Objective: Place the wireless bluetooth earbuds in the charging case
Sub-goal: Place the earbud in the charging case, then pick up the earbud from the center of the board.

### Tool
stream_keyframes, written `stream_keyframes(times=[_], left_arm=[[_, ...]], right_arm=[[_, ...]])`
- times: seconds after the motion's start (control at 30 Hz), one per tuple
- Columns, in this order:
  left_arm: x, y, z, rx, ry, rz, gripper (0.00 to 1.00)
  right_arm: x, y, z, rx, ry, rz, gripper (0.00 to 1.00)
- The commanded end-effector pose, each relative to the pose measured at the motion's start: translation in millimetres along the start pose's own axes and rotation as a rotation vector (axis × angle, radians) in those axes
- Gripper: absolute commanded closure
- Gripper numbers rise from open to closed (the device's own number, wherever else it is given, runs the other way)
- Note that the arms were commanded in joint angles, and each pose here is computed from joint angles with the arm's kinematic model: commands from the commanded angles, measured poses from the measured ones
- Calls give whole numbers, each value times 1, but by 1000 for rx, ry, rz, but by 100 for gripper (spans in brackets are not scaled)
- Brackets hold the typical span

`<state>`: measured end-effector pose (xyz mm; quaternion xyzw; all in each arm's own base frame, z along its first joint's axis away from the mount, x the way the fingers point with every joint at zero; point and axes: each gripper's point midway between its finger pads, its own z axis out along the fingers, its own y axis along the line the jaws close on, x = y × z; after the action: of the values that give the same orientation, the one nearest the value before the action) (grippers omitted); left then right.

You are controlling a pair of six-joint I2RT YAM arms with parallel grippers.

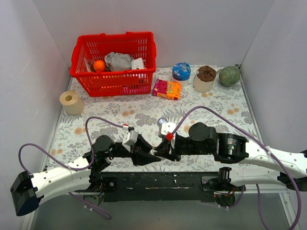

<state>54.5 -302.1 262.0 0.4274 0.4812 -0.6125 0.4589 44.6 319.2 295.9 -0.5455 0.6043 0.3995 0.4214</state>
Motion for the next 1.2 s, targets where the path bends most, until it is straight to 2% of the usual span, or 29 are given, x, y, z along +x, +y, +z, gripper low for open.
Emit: stream_keyframes(times=[0.0,0.2,0.3,0.43,0.53,0.57,0.67,0.77,0.83,0.9,0.97,1.0,1.1,1.13,1.17], left_arm=[[-28,-5,3,13,-79,49,100],[-26,-4,2,9,-80,41,100],[-23,-3,0,0,-79,35,100],[-20,0,-4,-27,-93,36,100],[-20,2,-9,-54,-109,38,100],[-19,3,-10,-63,-111,35,100],[-21,3,-17,-92,-138,29,100],[-26,4,-27,-134,-180,31,100],[-29,6,-33,-164,-205,39,100],[-37,8,-41,-207,-241,51,100],[-43,7,-49,-234,-263,64,100],[-46,9,-53,-261,-279,67,100],[-50,10,-62,-293,-301,74,100],[-52,11,-64,-310,-311,74,100],[-50,13,-65,-320,-307,70,100]], right_arm=[[-6,-5,-1,38,-10,6,69],[-20,-14,-7,96,-49,28,58],[-50,-17,-23,123,-147,47,52],[-98,-38,-76,270,-360,102,48],[-98,-62,-106,424,-457,171,45],[-89,-69,-107,467,-451,192,45],[-43,-85,-89,570,-334,244,46],[11,-94,-54,613,-162,283,49],[47,-93,-24,583,-62,306,52],[72,-100,-8,584,-20,358,59],[102,-109,13,582,21,391,61],[108,-104,24,522,32,406,62],[141,-107,49,471,150,441,66],[161,-109,61,470,225,448,67],[159,-110,67,459,231,448,67]])
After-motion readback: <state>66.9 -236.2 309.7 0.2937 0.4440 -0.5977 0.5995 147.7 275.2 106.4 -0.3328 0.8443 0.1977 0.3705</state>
